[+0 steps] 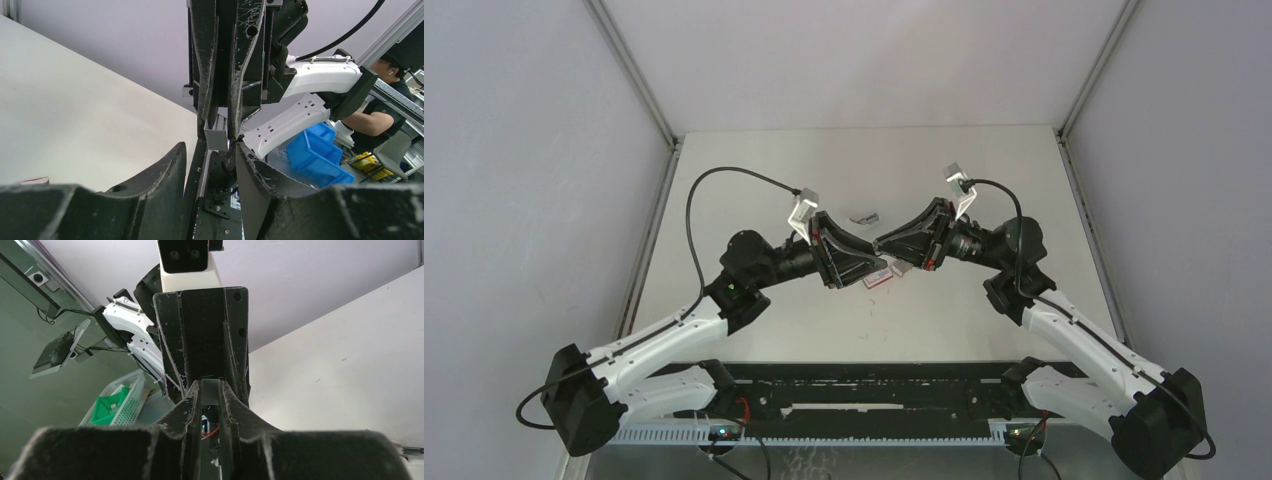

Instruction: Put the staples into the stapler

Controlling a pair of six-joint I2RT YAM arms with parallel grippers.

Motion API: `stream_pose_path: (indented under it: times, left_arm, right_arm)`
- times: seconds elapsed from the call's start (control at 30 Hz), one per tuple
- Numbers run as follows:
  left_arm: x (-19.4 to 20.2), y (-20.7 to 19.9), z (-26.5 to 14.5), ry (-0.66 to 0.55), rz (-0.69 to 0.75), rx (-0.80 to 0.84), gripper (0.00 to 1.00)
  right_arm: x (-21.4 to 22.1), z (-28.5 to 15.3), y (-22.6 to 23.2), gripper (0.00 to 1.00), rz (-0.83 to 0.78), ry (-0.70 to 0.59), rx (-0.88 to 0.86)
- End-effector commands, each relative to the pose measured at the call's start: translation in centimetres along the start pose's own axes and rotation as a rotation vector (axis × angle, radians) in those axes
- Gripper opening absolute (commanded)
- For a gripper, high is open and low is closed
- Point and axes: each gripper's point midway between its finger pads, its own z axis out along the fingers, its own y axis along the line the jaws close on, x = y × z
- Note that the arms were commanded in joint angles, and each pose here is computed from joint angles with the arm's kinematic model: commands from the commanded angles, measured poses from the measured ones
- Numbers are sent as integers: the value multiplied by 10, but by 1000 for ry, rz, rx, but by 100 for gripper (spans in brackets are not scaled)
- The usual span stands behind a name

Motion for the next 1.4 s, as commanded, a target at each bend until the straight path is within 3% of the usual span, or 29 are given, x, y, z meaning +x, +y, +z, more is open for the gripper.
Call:
stream_pose_path:
  times: [0.0,0.57,0.7,0.87,1.03,1.17,1.37]
  left_arm:
    - [-36,-31,4,-80,59,86,46]
    - [-39,-33,3,-92,66,86,44]
    - [-39,-33,3,-93,66,86,34]
    - [-40,-33,3,-96,66,86,30]
    - [-39,-32,1,-100,67,80,20]
    - [-31,-28,-1,-77,56,70,16]
    - [-12,-19,-5,-7,44,33,11]
  right_arm:
    - [-4,2,9,10,-25,-13,-37]
    - [0,3,10,9,-19,0,-48]
    - [0,3,11,9,-20,1,-54]
    - [3,4,12,9,-18,15,-63]
    - [7,3,8,10,-24,28,-44]
    - [5,-1,6,15,-47,20,-18]
    - [0,-8,0,32,-69,14,21]
